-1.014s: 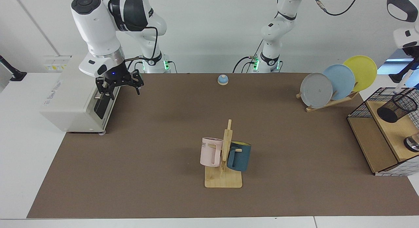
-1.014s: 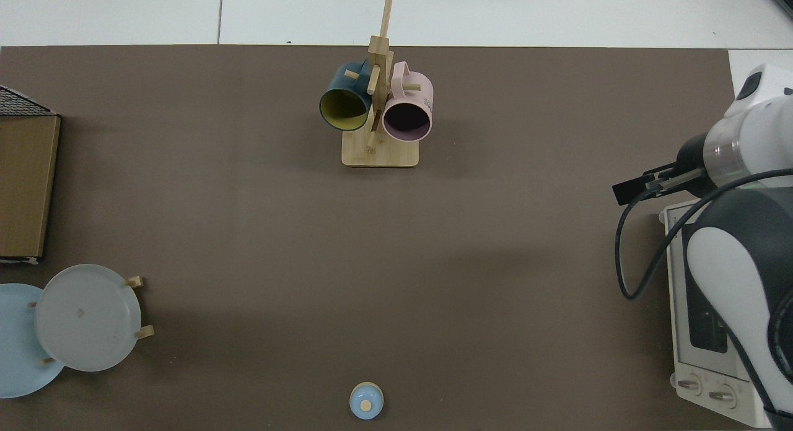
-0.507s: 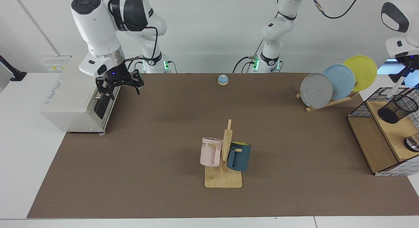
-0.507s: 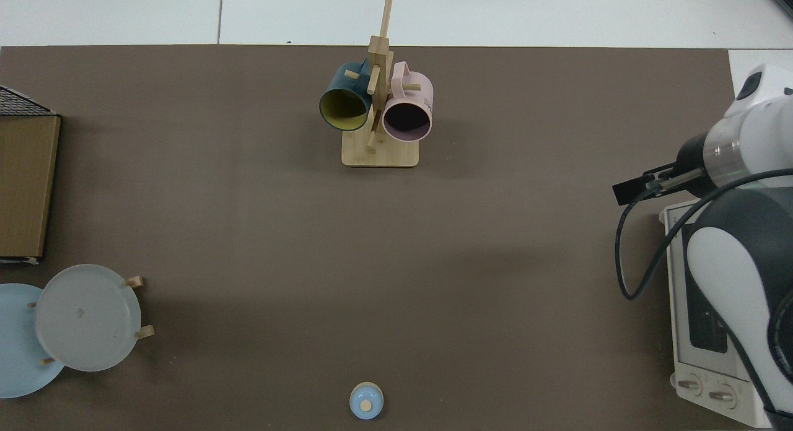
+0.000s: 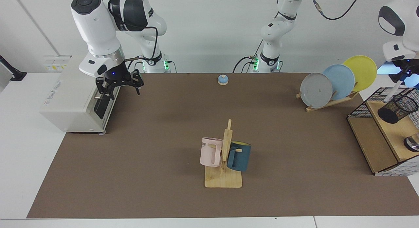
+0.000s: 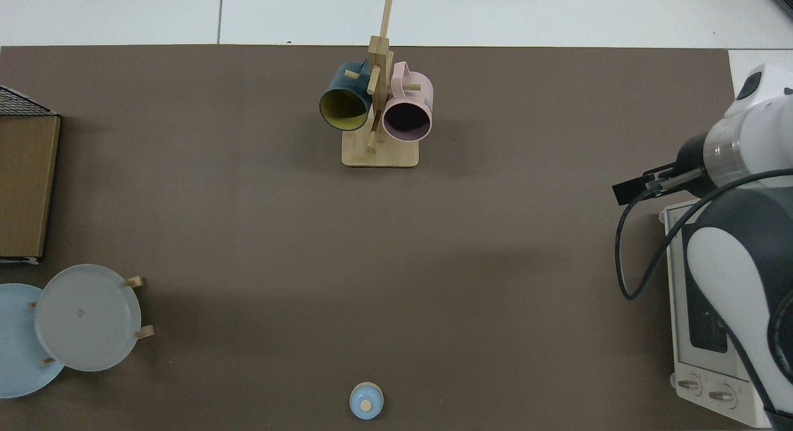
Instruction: Put markers into pen holder
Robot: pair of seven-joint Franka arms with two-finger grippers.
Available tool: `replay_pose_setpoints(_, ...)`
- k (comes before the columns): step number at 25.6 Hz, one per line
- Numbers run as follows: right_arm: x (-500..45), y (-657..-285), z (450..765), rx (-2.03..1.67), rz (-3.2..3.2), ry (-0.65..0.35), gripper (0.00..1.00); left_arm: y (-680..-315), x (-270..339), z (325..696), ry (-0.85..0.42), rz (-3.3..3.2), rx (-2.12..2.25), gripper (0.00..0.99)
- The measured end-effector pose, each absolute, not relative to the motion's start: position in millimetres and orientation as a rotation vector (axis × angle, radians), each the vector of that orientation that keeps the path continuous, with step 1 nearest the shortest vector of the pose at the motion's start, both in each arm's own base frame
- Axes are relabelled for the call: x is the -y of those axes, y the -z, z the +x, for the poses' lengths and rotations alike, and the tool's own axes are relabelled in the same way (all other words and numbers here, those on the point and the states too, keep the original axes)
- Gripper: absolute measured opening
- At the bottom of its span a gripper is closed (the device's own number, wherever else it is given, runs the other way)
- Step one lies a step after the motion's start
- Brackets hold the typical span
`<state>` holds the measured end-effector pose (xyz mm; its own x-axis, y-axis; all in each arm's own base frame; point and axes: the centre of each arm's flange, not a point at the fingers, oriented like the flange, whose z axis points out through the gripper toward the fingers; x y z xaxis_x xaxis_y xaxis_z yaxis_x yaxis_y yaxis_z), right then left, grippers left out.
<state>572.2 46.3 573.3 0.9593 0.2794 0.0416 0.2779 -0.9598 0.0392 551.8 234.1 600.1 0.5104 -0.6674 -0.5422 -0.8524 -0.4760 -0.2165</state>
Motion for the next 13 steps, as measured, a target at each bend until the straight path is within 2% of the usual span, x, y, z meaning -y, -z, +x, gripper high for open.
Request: replay_pose_setpoints(13, -46.2, -573.3, 572.2, -0.437, 3.077, -0.073, 1.0, -595.0, -237.2, 552.8, -0.526, -2.287, -1.25, 0.167)
